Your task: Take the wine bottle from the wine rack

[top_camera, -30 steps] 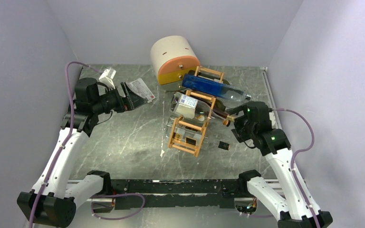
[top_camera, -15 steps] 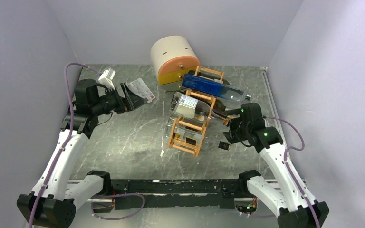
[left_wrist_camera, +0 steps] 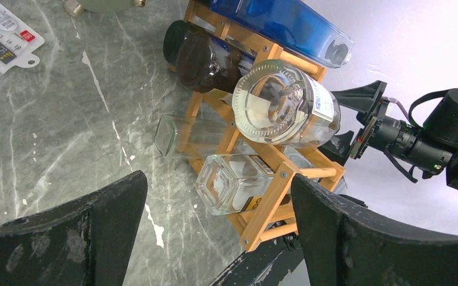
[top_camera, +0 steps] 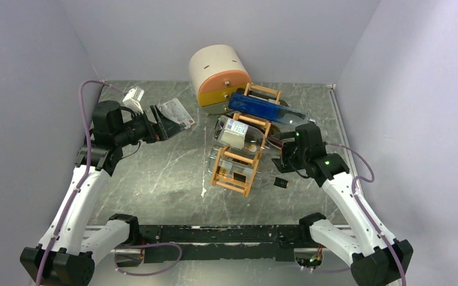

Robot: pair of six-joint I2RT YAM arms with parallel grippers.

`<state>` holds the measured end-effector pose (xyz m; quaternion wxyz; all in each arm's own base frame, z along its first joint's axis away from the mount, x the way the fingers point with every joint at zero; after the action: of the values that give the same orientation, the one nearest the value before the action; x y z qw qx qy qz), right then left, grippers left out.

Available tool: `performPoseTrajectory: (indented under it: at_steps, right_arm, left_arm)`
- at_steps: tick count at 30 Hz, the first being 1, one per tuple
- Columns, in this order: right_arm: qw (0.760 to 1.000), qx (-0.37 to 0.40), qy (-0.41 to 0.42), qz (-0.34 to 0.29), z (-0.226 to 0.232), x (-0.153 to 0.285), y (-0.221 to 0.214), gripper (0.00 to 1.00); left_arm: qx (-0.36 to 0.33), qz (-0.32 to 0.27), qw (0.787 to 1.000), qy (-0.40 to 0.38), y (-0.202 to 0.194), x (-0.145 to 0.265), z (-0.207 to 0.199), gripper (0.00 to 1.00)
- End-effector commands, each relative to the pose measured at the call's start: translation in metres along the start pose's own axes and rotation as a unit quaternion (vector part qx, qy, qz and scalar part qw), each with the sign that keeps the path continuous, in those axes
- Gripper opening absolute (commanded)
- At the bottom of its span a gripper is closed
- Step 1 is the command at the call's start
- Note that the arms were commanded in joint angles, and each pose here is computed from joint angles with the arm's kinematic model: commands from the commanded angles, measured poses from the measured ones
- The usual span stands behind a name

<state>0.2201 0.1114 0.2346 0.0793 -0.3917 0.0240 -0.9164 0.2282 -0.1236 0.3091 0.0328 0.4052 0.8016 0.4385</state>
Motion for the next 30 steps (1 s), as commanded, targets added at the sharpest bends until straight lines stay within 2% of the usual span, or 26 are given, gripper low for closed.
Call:
performPoseTrajectory:
  at_steps: [1, 6, 22, 30]
  right_arm:
    - [1.000, -0.016, 0.017, -0.004, 0.0109, -0.0009, -0.0070, 0.84]
    - [1.000, -0.017, 0.019, -0.009, 0.0101, -0.0052, -0.0121, 0.76]
    - [0.999, -0.026, 0.017, -0.018, 0.0100, -0.0042, -0.0150, 0.60]
    - [0.999, -0.027, 0.030, -0.014, 0.0137, 0.0013, -0.0156, 0.46]
  left_arm:
    - [-0.010, -0.013, 1.000, -0.005, 0.0029, 0.0054, -0.0067, 0.93]
    - [-0.012, -0.014, 1.000, -0.005, 0.0027, 0.0079, -0.0080, 0.93]
    - [-0.015, -0.017, 1.000, -0.001, 0.0032, 0.0118, -0.0099, 0.93]
    - [-0.014, -0.019, 1.000, -0.003, 0.0031, 0.0123, -0.0106, 0.93]
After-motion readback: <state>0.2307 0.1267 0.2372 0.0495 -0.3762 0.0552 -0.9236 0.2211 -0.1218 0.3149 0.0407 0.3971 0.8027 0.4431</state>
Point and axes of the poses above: each gripper's point midway between its finger pads, its own x axis back along the fingers, its own z axis along the line the jaws close on, y = z × x, the point moved 6 cm from there along x, back along the fingers, and after that the axes turned 5 degrees about -x, right-handed, at the moved point
